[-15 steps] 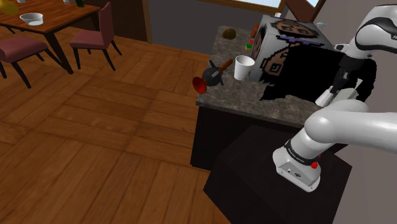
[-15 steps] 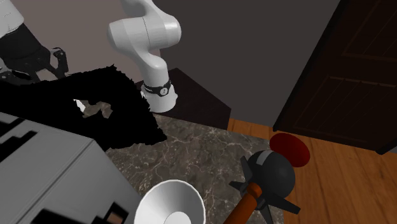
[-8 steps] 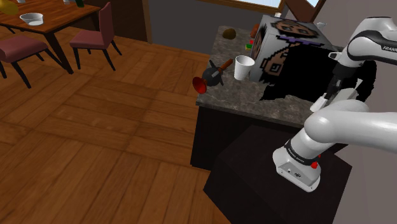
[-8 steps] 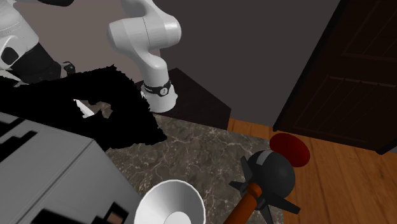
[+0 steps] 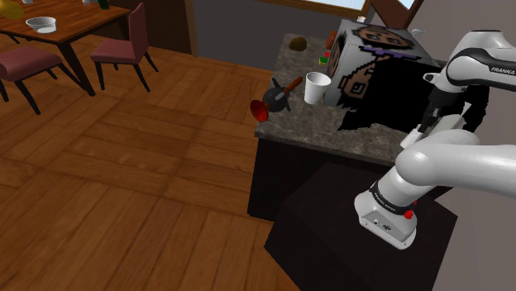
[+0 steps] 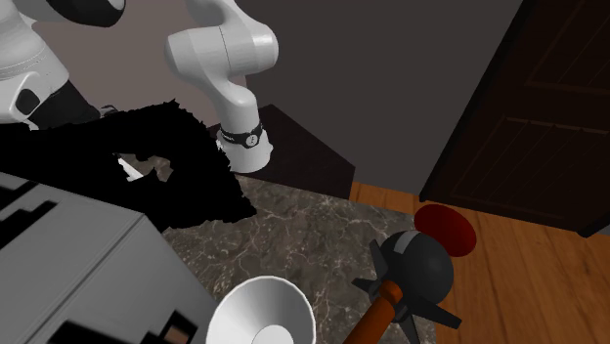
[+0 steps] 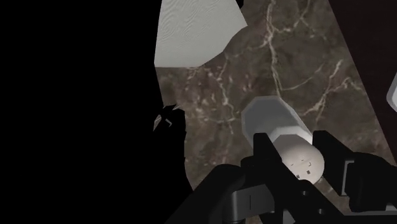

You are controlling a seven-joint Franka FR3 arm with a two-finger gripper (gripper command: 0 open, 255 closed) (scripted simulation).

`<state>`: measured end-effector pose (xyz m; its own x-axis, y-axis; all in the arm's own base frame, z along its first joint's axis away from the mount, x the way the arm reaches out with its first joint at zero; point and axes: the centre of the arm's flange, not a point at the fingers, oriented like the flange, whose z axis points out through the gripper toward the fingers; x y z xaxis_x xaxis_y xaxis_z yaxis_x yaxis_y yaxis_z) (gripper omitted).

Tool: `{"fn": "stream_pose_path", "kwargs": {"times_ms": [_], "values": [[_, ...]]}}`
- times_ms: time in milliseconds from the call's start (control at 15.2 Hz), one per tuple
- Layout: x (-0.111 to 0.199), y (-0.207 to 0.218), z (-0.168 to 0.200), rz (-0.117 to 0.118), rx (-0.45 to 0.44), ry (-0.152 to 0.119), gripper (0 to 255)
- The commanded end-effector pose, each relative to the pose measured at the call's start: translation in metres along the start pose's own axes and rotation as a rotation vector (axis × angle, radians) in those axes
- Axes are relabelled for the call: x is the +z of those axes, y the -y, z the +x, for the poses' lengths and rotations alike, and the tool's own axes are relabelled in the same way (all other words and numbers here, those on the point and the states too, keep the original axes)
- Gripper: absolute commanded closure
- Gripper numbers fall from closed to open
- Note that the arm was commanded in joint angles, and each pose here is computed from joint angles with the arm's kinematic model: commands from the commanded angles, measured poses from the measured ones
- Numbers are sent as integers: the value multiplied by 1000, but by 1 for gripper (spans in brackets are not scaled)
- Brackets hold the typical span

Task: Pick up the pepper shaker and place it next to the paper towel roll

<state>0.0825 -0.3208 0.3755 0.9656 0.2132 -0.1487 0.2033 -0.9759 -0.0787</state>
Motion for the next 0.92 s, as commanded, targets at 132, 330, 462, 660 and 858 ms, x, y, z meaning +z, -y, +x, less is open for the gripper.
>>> {"fn": "stream_pose_path", "kwargs": {"times_ms": [132, 330, 462, 660, 858], "values": [[3, 0, 1, 5, -2, 2, 255], [3, 1, 1, 5, -2, 2, 0], [3, 1, 1, 5, -2, 2, 0], [-23, 0, 1, 5, -2, 2, 0], [-47, 0, 1, 5, -2, 2, 0]]}}
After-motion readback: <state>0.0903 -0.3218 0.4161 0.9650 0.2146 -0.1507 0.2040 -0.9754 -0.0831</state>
